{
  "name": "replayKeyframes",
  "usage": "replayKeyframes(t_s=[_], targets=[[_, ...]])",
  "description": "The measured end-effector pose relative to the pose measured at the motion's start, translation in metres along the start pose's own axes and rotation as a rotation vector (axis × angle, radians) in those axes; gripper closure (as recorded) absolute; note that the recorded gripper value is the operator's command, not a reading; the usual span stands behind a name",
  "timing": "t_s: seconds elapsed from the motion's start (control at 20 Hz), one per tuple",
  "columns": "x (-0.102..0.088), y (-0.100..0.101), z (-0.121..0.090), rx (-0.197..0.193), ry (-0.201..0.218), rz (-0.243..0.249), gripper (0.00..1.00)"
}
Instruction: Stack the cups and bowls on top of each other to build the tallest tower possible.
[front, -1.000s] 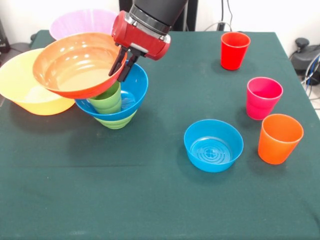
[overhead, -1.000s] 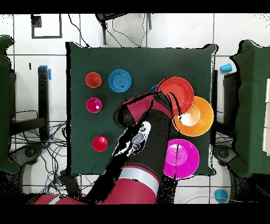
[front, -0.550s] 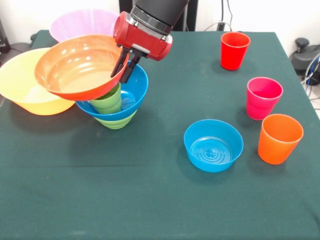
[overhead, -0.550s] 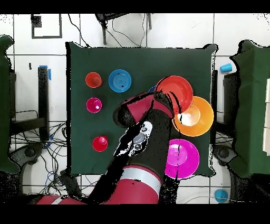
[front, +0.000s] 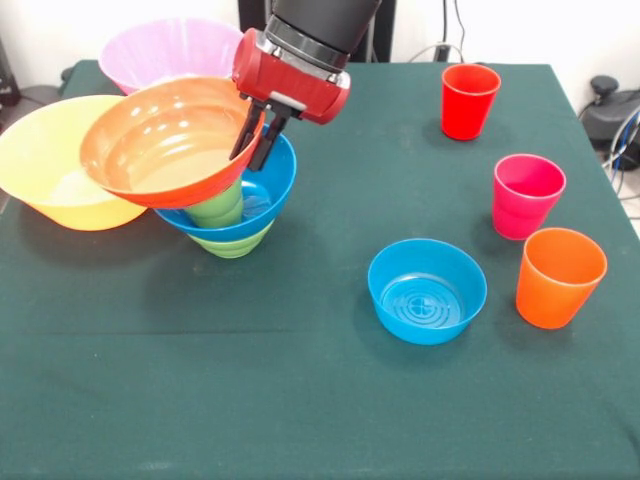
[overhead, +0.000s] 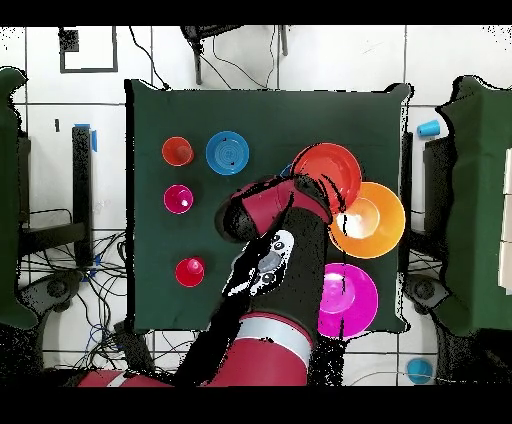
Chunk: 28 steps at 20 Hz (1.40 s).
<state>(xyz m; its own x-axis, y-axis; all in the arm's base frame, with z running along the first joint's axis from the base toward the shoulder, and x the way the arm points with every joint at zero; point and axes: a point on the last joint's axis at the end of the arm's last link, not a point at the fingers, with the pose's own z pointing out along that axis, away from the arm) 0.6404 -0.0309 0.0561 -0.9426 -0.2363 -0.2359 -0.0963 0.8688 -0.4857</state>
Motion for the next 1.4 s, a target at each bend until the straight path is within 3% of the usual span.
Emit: replayKeyframes(t_s=[0.65, 1.4], targets=[[0.003, 0.004, -0.005, -0.009, 0.006, 0.008, 1.00], [0.007, 0.026, -0.005, -0.020, 0.019, -0.007, 1.00]])
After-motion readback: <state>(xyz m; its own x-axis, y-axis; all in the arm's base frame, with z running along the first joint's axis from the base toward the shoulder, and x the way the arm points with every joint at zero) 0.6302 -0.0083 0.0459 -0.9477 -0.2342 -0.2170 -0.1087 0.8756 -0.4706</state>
